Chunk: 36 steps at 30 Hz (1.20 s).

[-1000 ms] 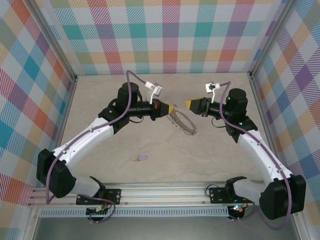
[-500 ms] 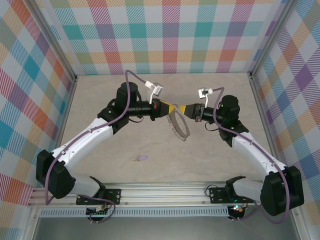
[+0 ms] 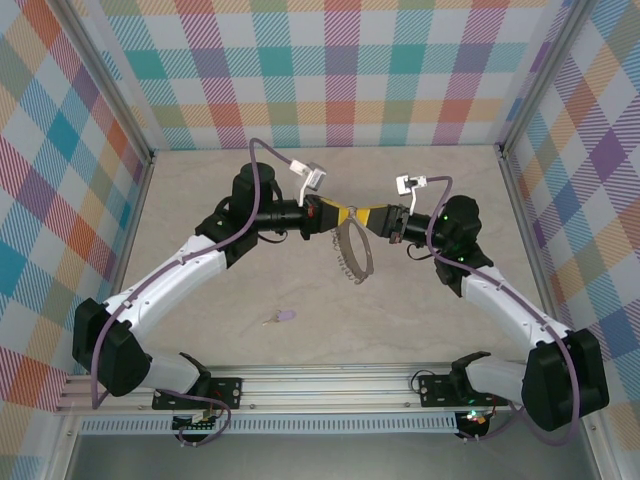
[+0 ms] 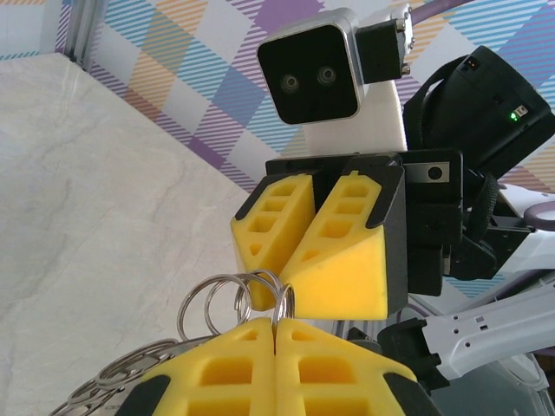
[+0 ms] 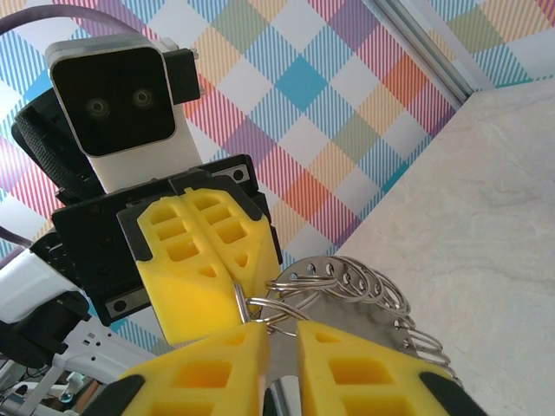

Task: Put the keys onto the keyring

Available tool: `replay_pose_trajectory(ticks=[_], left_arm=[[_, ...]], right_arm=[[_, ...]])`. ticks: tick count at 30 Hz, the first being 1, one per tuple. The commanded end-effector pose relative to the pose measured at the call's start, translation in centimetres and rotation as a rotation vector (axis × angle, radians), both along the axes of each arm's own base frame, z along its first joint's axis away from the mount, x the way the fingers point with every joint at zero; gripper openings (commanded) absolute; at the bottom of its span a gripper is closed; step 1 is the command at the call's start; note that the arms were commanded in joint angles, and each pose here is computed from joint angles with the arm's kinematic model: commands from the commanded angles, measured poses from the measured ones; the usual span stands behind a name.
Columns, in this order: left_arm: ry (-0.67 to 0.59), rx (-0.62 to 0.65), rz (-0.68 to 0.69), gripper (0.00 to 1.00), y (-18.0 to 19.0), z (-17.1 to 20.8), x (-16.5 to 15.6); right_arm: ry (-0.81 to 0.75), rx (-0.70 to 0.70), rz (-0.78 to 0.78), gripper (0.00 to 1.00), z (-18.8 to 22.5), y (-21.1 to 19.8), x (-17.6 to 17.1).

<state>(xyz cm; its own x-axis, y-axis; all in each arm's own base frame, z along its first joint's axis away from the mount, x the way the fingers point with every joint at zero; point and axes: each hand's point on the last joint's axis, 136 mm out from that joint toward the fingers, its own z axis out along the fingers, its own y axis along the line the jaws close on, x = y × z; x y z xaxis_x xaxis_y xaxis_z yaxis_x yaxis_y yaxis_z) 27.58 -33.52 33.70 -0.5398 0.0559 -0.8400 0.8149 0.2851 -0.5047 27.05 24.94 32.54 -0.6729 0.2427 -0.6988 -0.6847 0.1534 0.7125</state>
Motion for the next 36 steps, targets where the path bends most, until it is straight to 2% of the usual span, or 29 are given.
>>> replay_pose_trajectory(ticks=[1, 10, 34, 36], left_arm=[[-0.032, -0.034, -0.041, 0.00, -0.7, 1.4, -0.5], [-0.031, -0.033, -0.051, 0.00, -0.8, 1.7, -0.7], [-0.034, -0.045, -0.060, 0.00, -1.0, 2.3, -0.7], [-0.034, -0.045, -0.062, 0.00, -1.0, 2.3, -0.7]], right_arm=[[-0.096, 0.050, 0.059, 0.22, 2.2, 0.5, -1.8], [-0.147, 0.035, -0.018, 0.23, 3.2, -0.8, -2.8], [-0.055, 0.007, 0.015, 0.30, 1.0, 0.0, -1.6], [-0.082, 0.020, 0.020, 0.30, 1.5, 0.1, -1.7]])
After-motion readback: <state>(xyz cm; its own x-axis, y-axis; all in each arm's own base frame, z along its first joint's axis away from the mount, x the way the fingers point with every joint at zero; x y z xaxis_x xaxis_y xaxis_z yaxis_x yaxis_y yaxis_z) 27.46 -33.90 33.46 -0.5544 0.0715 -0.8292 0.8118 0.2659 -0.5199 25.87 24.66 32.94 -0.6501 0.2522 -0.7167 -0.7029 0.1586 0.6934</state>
